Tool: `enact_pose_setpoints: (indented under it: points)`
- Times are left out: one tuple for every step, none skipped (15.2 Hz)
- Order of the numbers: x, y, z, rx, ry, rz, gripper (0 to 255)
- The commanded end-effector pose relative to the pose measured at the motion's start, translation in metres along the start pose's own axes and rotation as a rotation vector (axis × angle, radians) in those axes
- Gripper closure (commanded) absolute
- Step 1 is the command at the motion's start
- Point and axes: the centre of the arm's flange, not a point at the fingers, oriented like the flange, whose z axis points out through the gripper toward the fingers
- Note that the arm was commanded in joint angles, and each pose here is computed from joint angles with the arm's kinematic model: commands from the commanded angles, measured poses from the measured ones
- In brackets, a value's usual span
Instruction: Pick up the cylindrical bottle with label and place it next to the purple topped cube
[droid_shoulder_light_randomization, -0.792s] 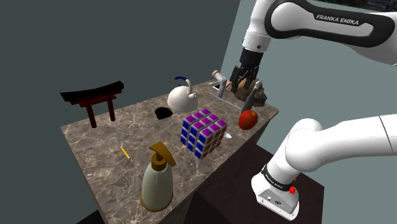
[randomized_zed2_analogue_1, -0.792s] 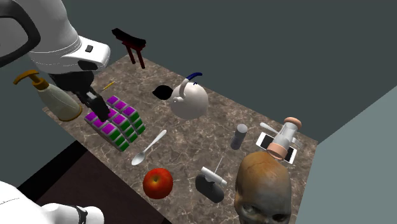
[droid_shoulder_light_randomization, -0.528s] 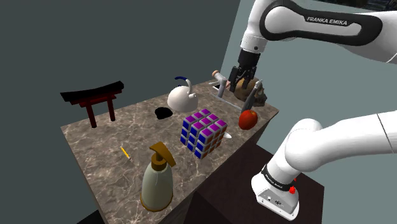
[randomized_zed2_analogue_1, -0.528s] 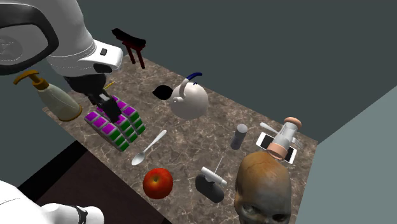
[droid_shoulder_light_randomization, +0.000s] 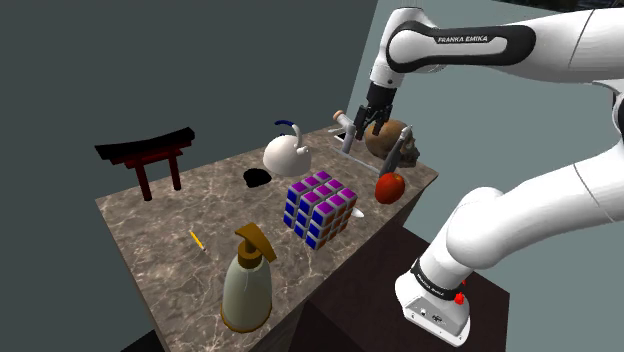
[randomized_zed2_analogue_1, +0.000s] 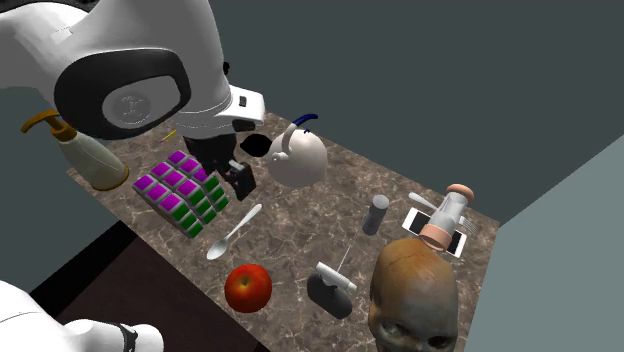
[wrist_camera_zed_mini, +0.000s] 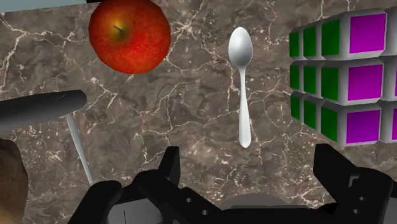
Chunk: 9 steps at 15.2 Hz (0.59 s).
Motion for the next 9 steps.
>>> enact_pose_setpoints:
  points:
    - [0.014, 0.018, 0.008, -0.006, 0.007, -0.005, 0]
    - [0.022, 0.027, 0.011, -0.008, 0.010, -0.007, 0]
    - [0.030, 0.036, 0.015, -0.011, 0.013, -0.009, 0]
    - [0.038, 0.045, 0.018, -0.013, 0.015, -0.011, 0]
    - [0.047, 0.054, 0.022, -0.015, 0.018, -0.013, 0]
    - [0.055, 0.063, 0.025, -0.018, 0.021, -0.015, 0]
    - [0.063, 0.071, 0.028, -0.020, 0.024, -0.017, 0]
    - [0.071, 0.080, 0.032, -0.023, 0.027, -0.019, 0]
    - [0.080, 0.089, 0.035, -0.025, 0.030, -0.021, 0]
